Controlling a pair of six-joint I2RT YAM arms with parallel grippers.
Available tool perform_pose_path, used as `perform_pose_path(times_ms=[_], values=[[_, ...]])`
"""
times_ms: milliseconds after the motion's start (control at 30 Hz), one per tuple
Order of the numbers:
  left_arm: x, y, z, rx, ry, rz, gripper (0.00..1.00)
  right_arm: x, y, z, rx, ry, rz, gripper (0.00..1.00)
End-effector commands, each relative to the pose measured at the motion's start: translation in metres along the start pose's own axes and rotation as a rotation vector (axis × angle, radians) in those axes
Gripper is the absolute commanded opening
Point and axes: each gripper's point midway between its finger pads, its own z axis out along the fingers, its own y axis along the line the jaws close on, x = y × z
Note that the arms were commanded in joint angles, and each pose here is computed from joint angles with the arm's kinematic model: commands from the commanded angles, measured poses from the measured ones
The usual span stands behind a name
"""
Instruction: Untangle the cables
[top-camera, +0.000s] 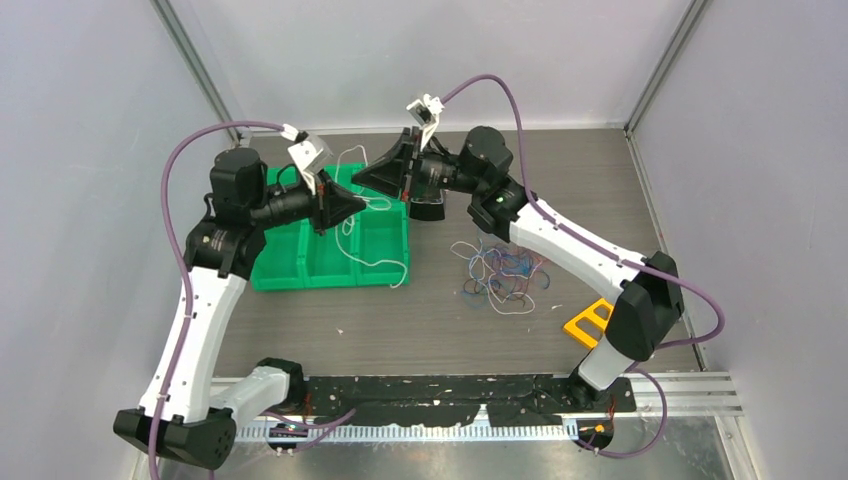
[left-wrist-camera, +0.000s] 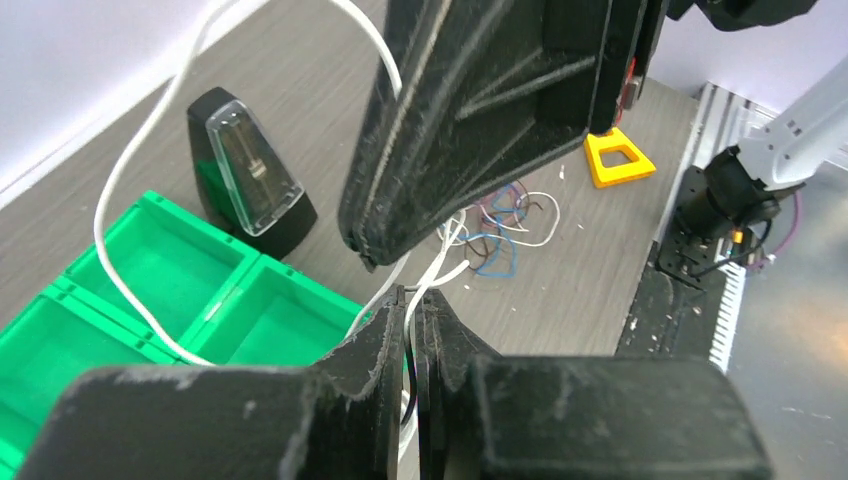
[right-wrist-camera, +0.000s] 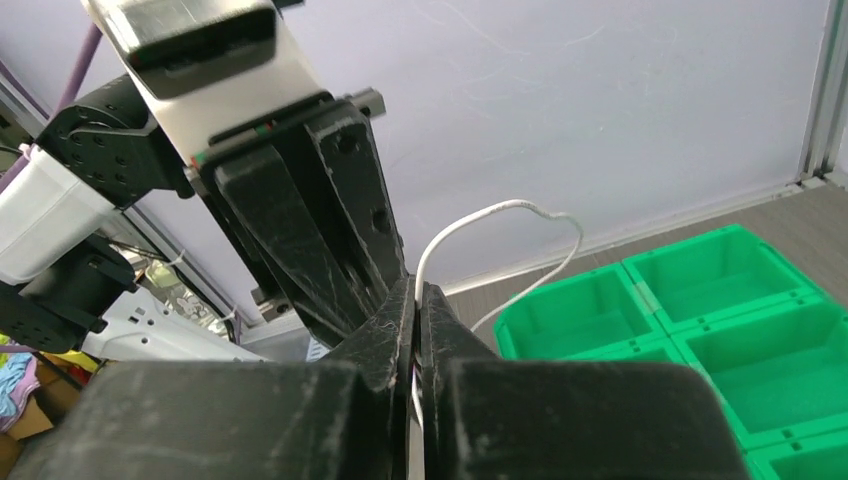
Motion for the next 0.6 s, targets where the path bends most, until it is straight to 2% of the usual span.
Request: perform_pose_path(times_ms=[0, 100, 167, 333, 500, 567], values=[[-0.023, 0.009, -0.009, -0.107, -0.084, 0.113, 0.09, -0.019, 0.025, -0.015, -0.025, -0.031, -0.029, 0.05], [-0.024, 0.022, -0.017, -0.208, -0.1, 0.179, 0.08, -0.02, 0.028, -0.023, -0.019, -0.033, -0.02, 0.05], [-0.025, 0.023, -0.017, -0.212, -0.114, 0.201, 0.1, -0.02, 0.03, -0.026, -0.02, -0.034, -0.011, 0.05], [-0.013, 0.006, 0.0, -0.085, -0.078, 0.211, 0.21, -0.023, 0.034, -0.026, -0.033, -0.049, 0.018, 0.05], [-0.009, 0.0, 0.013, -0.038, -0.066, 0.241, 0.34, -0.03, 0.042, -0.025, -0.062, -0.065, 0.033, 0.05], [-0.009, 0.002, 0.019, -0.034, -0.059, 0.239, 0.37, -0.03, 0.044, -0.025, -0.071, -0.064, 0.038, 0.06]])
